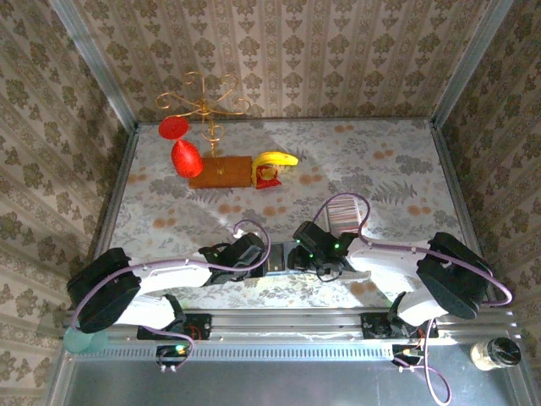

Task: Put the credit cards into the card holder

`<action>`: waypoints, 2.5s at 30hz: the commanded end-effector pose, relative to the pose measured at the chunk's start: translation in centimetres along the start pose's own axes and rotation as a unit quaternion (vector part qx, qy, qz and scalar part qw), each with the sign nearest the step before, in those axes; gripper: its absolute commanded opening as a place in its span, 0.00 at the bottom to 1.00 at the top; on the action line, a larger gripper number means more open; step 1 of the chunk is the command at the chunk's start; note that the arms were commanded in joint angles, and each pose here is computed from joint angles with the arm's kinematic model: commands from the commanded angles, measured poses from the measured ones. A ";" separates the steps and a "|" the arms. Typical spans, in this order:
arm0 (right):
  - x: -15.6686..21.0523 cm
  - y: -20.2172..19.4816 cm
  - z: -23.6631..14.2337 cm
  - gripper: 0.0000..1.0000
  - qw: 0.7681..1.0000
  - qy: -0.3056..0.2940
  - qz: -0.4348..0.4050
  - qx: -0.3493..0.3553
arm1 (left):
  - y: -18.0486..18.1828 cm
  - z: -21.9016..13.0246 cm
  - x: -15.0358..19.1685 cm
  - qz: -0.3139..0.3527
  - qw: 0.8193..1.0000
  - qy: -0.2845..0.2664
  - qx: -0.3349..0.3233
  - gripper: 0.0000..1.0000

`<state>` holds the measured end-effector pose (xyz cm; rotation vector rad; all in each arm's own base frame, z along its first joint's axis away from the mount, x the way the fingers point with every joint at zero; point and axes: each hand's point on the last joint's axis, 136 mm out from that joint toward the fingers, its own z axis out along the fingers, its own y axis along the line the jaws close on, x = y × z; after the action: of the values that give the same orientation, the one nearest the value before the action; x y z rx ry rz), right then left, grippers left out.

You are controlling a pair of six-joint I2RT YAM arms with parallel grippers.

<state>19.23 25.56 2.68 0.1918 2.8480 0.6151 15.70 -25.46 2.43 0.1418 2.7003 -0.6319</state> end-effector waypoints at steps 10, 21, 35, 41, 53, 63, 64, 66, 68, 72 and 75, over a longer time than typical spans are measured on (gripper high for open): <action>-0.3 2.7 1.3 0.58 0.998 -0.001 0.029 -0.054 | 1.4 0.0 0.5 0.008 1.000 -0.002 -0.030 0.21; -0.9 4.8 1.2 0.55 0.991 -0.015 0.066 -0.114 | 1.4 -0.3 0.2 0.001 1.000 -0.018 -0.019 0.20; -1.1 6.7 0.7 0.54 0.984 -0.019 0.082 -0.155 | 1.3 -0.7 0.0 -0.030 0.998 -0.055 0.025 0.19; -1.1 6.8 0.8 0.53 0.985 -0.020 0.080 -0.152 | 2.5 -1.9 -0.3 -0.054 0.995 -0.082 0.026 0.19; -1.5 10.1 -0.1 0.53 0.980 -0.027 0.064 -0.187 | 4.8 -4.9 -1.2 -0.061 0.990 -0.124 -0.008 0.22; -2.1 13.5 -1.3 0.53 0.970 -0.039 0.043 -0.237 | 7.1 -7.6 -2.1 -0.079 0.982 -0.167 -0.038 0.27; -2.2 13.8 -1.5 0.53 0.968 -0.041 0.039 -0.245 | 7.1 -7.7 -2.1 -0.080 0.982 -0.169 -0.038 0.27; -2.4 14.8 -2.2 0.54 0.963 -0.046 0.031 -0.266 | 7.3 -8.0 -2.2 -0.081 0.981 -0.173 -0.039 0.27; -2.6 15.7 -2.8 0.54 0.960 -0.049 0.010 -0.275 | 7.2 -8.1 -2.3 -0.080 0.981 -0.175 -0.036 0.28; -2.7 16.9 -3.6 0.54 0.958 -0.049 -0.024 -0.281 | 7.1 -8.2 -2.4 -0.078 0.981 -0.173 -0.038 0.29; -3.0 18.4 -4.1 0.54 0.950 -0.050 -0.031 -0.306 | 7.1 -8.4 -2.4 -0.078 0.981 -0.173 -0.042 0.30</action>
<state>22.68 38.71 13.55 0.1169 2.4495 1.3388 16.15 -15.96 6.60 -0.1606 2.4232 -0.5634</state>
